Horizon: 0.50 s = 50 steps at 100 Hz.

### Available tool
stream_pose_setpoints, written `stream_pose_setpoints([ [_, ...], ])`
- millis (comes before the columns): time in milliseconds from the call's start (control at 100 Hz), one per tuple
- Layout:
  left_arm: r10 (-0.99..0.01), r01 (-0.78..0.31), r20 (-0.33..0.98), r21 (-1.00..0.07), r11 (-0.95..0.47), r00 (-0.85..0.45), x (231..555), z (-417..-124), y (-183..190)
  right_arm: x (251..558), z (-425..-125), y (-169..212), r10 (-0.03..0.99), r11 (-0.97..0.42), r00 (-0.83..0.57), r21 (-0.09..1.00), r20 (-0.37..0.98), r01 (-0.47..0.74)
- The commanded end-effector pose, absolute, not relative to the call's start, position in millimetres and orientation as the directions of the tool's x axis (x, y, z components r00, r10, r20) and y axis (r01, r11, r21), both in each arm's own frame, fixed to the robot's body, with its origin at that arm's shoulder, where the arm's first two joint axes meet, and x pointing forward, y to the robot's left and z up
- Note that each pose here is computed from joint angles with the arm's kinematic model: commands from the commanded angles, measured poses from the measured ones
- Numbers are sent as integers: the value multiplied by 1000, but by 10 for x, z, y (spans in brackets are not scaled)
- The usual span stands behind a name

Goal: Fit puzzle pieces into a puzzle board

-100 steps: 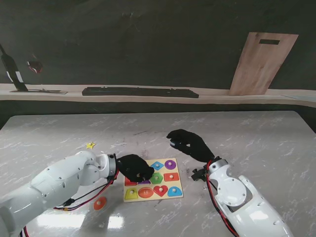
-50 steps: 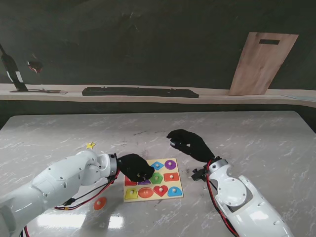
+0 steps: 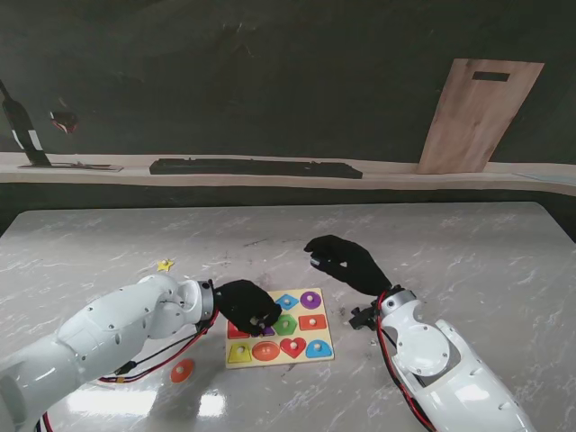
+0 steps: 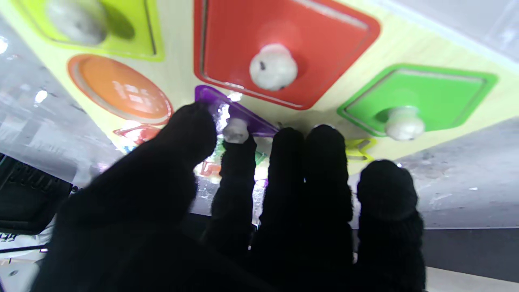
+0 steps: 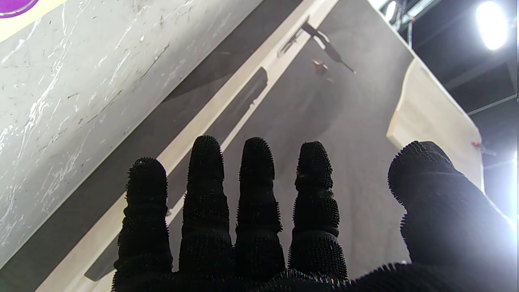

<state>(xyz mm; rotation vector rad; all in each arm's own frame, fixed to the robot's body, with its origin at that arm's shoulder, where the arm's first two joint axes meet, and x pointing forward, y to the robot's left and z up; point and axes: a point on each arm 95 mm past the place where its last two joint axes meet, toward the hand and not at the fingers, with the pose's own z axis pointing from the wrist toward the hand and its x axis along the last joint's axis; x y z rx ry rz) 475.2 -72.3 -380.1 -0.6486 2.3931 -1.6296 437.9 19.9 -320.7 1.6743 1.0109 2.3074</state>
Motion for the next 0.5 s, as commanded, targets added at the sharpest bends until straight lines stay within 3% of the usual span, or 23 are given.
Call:
stream_pose_setpoints([
  [0,-449,-253,83,-908,333,-890,4707,-3865,-679,4352,-3216,225,452,-772,-385,569,804,282],
  [490,-467,-220,49,-922,319,-883,4688,-3849,-663,4352,-3218,218,452,-772,-387,570,804,282],
])
